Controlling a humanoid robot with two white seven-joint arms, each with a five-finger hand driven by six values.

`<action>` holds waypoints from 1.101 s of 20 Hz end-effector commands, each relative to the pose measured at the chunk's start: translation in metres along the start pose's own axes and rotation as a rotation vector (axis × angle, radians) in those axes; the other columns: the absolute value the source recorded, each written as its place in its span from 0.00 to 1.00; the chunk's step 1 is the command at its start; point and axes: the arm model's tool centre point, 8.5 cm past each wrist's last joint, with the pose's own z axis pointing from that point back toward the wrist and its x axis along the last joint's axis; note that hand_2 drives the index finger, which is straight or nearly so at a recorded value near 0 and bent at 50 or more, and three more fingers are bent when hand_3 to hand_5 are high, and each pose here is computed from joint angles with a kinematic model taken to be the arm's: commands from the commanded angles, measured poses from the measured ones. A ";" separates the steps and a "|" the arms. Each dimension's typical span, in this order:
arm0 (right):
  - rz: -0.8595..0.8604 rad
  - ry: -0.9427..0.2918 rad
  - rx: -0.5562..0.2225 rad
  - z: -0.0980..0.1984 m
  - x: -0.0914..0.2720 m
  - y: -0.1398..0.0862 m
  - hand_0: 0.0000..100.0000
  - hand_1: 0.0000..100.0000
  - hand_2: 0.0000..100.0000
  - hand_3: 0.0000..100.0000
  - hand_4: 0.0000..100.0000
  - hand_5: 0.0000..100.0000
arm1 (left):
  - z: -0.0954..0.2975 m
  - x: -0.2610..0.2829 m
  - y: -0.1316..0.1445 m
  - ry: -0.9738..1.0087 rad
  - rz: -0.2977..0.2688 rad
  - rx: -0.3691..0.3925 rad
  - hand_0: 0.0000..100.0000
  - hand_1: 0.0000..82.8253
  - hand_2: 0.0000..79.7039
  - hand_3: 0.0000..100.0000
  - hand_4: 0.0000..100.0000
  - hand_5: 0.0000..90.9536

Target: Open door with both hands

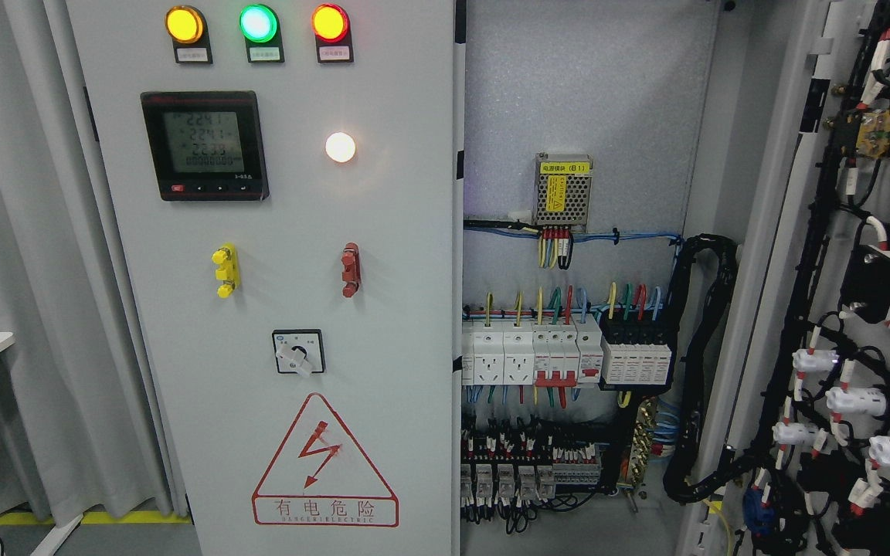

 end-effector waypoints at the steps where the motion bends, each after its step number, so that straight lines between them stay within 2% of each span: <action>1: 0.039 -0.510 -0.020 -0.020 0.178 -0.008 0.22 0.00 0.00 0.00 0.00 0.00 | -0.001 0.015 0.002 -0.024 0.001 0.004 0.29 0.00 0.03 0.03 0.03 0.00; 6: 0.081 -0.658 -0.025 -0.041 0.236 -0.018 0.22 0.00 0.00 0.00 0.00 0.00 | -0.001 0.014 0.002 -0.025 0.004 0.003 0.29 0.00 0.03 0.03 0.03 0.00; 14: 0.125 -0.809 -0.018 -0.060 0.300 -0.025 0.22 0.00 0.00 0.00 0.00 0.00 | -0.001 0.014 0.002 -0.021 0.002 0.005 0.29 0.00 0.03 0.03 0.04 0.00; 18: 0.140 -0.823 -0.024 -0.075 0.317 -0.032 0.22 0.00 0.00 0.00 0.00 0.00 | -0.001 0.013 0.001 -0.016 0.000 0.005 0.29 0.00 0.03 0.03 0.04 0.00; 22: 0.026 -0.779 0.027 -0.101 0.329 -0.039 0.22 0.00 0.00 0.00 0.00 0.00 | -0.001 0.012 0.001 -0.011 -0.011 0.006 0.29 0.00 0.03 0.03 0.03 0.00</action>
